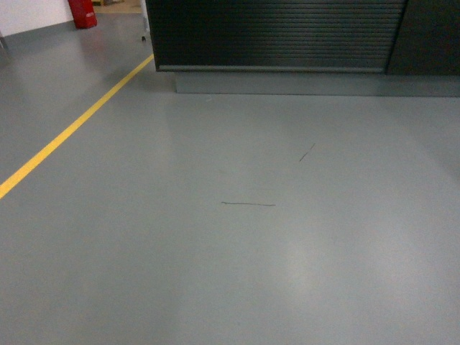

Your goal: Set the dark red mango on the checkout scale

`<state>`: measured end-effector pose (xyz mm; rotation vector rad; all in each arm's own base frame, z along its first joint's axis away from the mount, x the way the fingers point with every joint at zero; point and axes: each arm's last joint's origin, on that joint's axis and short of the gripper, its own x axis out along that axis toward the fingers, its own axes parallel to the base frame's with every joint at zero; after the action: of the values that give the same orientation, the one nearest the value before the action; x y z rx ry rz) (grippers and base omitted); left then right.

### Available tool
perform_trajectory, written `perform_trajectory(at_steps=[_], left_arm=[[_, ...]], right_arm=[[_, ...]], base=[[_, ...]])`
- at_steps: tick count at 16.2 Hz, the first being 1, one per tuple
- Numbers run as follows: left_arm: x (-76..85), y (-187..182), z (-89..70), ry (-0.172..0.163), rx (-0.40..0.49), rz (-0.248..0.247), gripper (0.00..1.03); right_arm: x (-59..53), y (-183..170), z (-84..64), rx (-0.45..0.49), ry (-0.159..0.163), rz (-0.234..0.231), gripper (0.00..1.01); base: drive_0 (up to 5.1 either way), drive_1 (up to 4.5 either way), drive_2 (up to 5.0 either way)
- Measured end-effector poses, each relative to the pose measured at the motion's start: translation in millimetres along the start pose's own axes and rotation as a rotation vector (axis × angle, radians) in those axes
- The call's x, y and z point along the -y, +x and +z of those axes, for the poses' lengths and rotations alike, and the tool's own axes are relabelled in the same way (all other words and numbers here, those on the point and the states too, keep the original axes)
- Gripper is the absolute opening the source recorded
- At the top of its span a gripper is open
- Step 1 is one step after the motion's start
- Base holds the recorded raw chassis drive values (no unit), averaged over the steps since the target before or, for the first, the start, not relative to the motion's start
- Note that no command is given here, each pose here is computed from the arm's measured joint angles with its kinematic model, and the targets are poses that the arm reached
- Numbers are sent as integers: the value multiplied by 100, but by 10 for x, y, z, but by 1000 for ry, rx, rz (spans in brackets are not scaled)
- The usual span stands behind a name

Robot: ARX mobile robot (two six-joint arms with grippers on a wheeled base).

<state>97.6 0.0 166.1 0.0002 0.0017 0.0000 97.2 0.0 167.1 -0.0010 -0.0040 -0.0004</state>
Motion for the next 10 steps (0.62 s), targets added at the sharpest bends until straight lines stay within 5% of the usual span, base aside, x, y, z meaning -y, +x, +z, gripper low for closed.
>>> perform_trajectory(at_steps=[10], left_arm=[[0,0,0,0,0,0,98]], right_arm=[[0,0,0,0,0,0,98]], base=[[0,0,0]])
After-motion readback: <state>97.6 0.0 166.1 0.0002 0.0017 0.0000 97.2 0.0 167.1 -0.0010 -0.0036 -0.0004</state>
